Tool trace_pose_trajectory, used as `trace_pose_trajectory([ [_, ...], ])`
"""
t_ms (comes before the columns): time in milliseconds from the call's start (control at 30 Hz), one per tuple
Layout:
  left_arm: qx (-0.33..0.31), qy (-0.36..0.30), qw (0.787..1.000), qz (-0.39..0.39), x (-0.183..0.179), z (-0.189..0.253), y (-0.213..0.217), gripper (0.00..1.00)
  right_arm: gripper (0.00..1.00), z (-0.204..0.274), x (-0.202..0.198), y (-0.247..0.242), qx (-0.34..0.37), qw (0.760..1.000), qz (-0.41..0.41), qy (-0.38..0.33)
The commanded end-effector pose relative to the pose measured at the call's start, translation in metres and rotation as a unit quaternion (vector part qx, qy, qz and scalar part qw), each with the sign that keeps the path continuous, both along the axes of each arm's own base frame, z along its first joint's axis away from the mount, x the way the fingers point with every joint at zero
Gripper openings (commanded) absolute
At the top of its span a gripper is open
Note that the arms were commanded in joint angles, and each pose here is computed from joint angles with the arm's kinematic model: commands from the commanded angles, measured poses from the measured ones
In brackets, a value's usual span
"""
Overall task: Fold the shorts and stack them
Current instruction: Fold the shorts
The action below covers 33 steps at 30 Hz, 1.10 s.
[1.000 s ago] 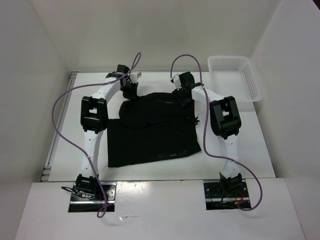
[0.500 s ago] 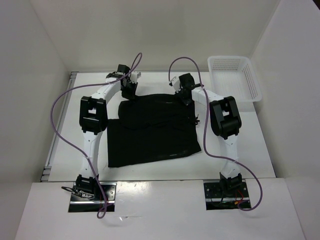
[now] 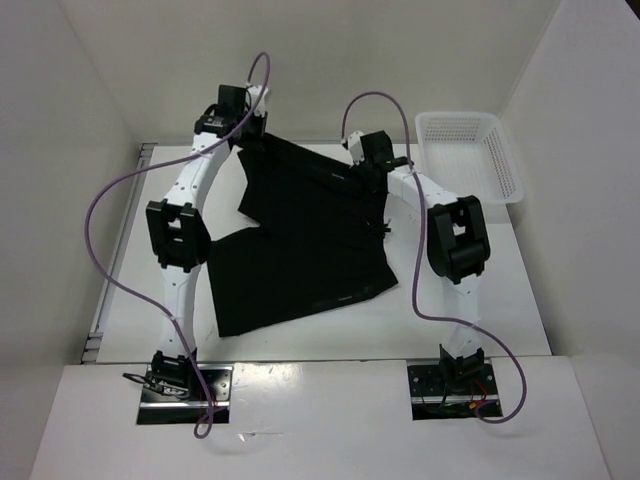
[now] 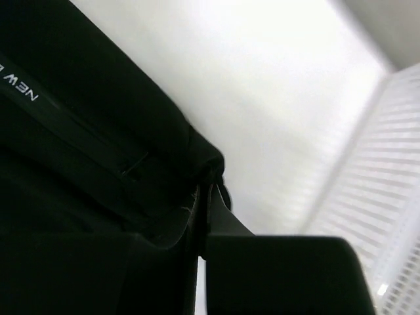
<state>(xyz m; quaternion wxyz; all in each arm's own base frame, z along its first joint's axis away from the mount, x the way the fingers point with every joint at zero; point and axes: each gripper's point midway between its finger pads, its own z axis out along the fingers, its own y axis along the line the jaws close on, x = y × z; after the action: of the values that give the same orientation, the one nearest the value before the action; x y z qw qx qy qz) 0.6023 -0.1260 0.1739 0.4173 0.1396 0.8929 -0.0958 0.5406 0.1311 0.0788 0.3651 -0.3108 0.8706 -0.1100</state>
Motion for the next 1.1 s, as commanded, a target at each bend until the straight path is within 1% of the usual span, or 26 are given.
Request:
trace_pose_trajectory([
  [0,0.012,-0.076,0.996,0.048,-0.014,0.096,0.041,0.0,0.0,0.119,0.007,-0.014,0.023,0.992,-0.033,-0.119],
  [33,0.012,-0.078,0.996,0.048,-0.026,0.106,0.043,0.0,0.0,0.123,0.002,-0.015,0.018,0.992,-0.023,-0.12],
  [67,0.015,-0.063,0.997,0.048,-0.035,0.098,0.044,0.0,0.0,0.135,-0.009,-0.01,0.021,0.992,-0.007,-0.122],
  [100,0.017,-0.048,0.998,0.048,-0.044,0.087,0.045,0.0,0.0,0.126,-0.018,-0.013,0.013,0.994,-0.004,-0.11],
  [133,0.022,-0.02,0.998,0.047,-0.063,0.065,0.047,0.0,0.0,0.122,-0.03,-0.001,0.003,0.995,0.023,-0.097],
  [200,0.028,0.014,0.998,0.046,-0.084,0.041,0.05,0.0,0.0,0.111,-0.056,0.01,-0.014,0.995,0.065,-0.073],
  [233,0.033,0.017,0.998,0.047,-0.096,0.042,0.049,0.0,0.0,0.103,-0.069,0.018,-0.025,0.994,0.091,-0.055],
  [267,0.04,0.055,0.997,0.046,-0.114,0.013,0.051,0.0,0.0,0.097,-0.083,0.037,-0.044,0.989,0.133,-0.05],
  [300,0.045,0.061,0.996,0.044,-0.128,0.013,0.05,0.0,0.0,0.085,-0.1,0.039,-0.058,0.987,0.147,-0.036],
  [333,0.047,0.072,0.995,0.043,-0.138,0.006,0.051,0.0,0.0,0.079,-0.11,0.043,-0.066,0.984,0.161,-0.026],
  [367,0.05,0.087,0.994,0.043,-0.15,-0.001,0.053,0.0,0.0,0.063,-0.126,0.048,-0.073,0.982,0.176,-0.007],
  [400,0.054,0.11,0.992,0.037,-0.171,-0.012,0.052,0.0,0.0,0.066,-0.13,0.045,-0.072,0.982,0.176,-0.009],
  [433,0.054,0.136,0.989,0.031,-0.188,-0.021,0.051,0.03,0.0,0.06,-0.137,0.043,-0.072,0.981,0.181,0.002],
  [467,0.058,0.154,0.986,0.025,-0.201,-0.028,0.049,0.06,0.0,0.046,-0.147,0.037,-0.083,0.979,0.187,0.019],
  [500,0.057,0.203,0.977,0.016,-0.232,-0.043,0.049,0.12,0.0,0.045,-0.152,0.034,-0.086,0.978,0.19,0.021],
  [533,0.048,0.23,0.972,-0.008,-0.25,-0.049,0.036,0.38,0.0,0.039,-0.157,0.03,-0.093,0.976,0.195,0.028],
  [567,0.045,0.247,0.968,-0.013,-0.263,-0.052,0.036,0.5,0.0,0.023,-0.169,0.028,-0.105,0.972,0.205,0.048],
  [633,0.04,0.28,0.959,-0.025,-0.284,-0.064,0.032,0.58,0.0,0.012,-0.179,0.023,-0.106,0.97,0.209,0.062],
  [667,0.039,0.274,0.961,-0.025,-0.285,-0.06,0.032,0.63,0.0,0.016,-0.181,0.028,-0.105,0.969,0.215,0.057],
  [733,0.03,0.28,0.959,-0.015,-0.285,-0.063,0.039,0.63,0.0,0.011,-0.186,0.03,-0.107,0.967,0.221,0.063],
  [833,0.01,0.265,0.964,0.03,-0.269,-0.058,0.069,0.64,0.0,0.01,-0.189,0.027,-0.112,0.966,0.225,0.067],
  [867,0.002,0.262,0.964,0.037,-0.267,-0.06,0.074,0.62,0.0,0.01,-0.189,0.027,-0.112,0.966,0.225,0.067],
  [933,-0.005,0.28,0.959,0.048,-0.269,-0.078,0.082,0.6,0.0,0.007,-0.192,0.027,-0.11,0.965,0.228,0.072],
  [967,-0.024,0.295,0.954,0.048,-0.267,-0.088,0.083,0.6,0.0,0.007,-0.192,0.027,-0.11,0.965,0.228,0.072],
  [1067,-0.052,0.322,0.944,0.052,-0.26,-0.111,0.086,0.59,0.0,0.003,-0.194,0.03,-0.112,0.963,0.233,0.076],
])
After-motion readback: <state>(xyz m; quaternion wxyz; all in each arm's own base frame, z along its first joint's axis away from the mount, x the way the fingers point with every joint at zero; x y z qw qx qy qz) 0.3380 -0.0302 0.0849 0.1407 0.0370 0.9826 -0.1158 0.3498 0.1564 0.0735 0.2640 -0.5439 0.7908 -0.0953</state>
